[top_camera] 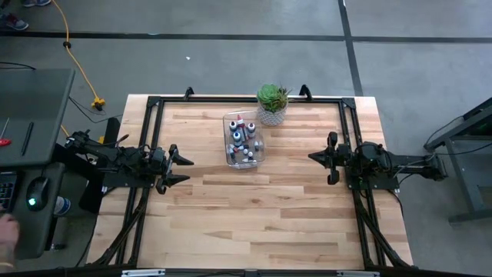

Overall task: Pick & Place food coloring
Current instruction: Return to Home Position

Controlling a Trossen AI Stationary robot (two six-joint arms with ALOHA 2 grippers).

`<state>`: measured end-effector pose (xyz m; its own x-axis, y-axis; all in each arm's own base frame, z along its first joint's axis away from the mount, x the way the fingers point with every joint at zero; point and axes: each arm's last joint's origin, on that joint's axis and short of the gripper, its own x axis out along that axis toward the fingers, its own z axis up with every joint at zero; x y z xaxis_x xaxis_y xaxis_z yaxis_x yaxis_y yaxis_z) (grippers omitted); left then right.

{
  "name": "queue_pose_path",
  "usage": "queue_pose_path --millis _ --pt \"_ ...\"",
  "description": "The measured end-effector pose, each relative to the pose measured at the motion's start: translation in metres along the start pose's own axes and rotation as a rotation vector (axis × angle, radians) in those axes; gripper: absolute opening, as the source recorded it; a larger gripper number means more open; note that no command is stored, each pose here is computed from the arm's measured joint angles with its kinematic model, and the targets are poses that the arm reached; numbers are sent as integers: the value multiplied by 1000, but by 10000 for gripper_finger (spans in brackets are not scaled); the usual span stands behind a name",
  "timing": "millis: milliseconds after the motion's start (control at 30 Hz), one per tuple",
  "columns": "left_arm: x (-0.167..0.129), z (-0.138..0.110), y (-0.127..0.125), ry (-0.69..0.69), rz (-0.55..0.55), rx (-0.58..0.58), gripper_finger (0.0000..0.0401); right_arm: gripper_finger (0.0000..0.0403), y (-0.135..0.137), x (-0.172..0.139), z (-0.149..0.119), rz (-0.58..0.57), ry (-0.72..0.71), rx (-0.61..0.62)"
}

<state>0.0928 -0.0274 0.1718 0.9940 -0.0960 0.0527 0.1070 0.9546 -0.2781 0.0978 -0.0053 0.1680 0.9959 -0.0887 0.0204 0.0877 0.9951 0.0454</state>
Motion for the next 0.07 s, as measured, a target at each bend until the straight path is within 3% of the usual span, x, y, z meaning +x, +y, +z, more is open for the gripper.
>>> queue_pose_path --millis 67 --pt "0 0 0 0 0 0 271 0 0 0 0 0 0 0"
